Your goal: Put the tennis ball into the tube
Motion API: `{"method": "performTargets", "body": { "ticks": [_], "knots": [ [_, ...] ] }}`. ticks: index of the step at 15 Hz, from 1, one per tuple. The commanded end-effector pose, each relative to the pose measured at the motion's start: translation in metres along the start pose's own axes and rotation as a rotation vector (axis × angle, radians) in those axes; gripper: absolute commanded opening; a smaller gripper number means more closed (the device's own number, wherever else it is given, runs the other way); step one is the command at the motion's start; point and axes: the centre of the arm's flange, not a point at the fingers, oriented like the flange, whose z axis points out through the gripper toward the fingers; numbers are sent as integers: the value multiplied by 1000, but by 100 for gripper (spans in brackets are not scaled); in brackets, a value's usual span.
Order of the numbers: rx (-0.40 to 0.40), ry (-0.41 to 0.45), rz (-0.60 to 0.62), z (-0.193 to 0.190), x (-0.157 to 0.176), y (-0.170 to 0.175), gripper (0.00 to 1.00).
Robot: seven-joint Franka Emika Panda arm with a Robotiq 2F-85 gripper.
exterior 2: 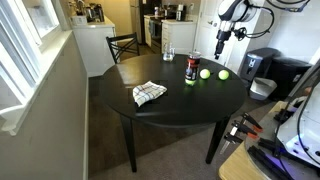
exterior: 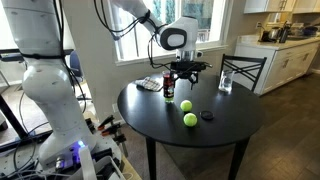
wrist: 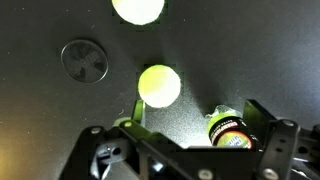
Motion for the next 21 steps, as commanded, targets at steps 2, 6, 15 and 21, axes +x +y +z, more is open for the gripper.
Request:
{"method": "performTargets", "body": {
  "ticks": [2, 6, 15, 21],
  "knots": [
    [-23, -21, 7, 19, -8, 20, 100],
    [-56, -16, -52, 37, -5, 35, 100],
    [-68, 28, -289, 89, 22, 36, 100],
    [-44, 34, -358, 110, 23, 34, 100]
  ]
}}
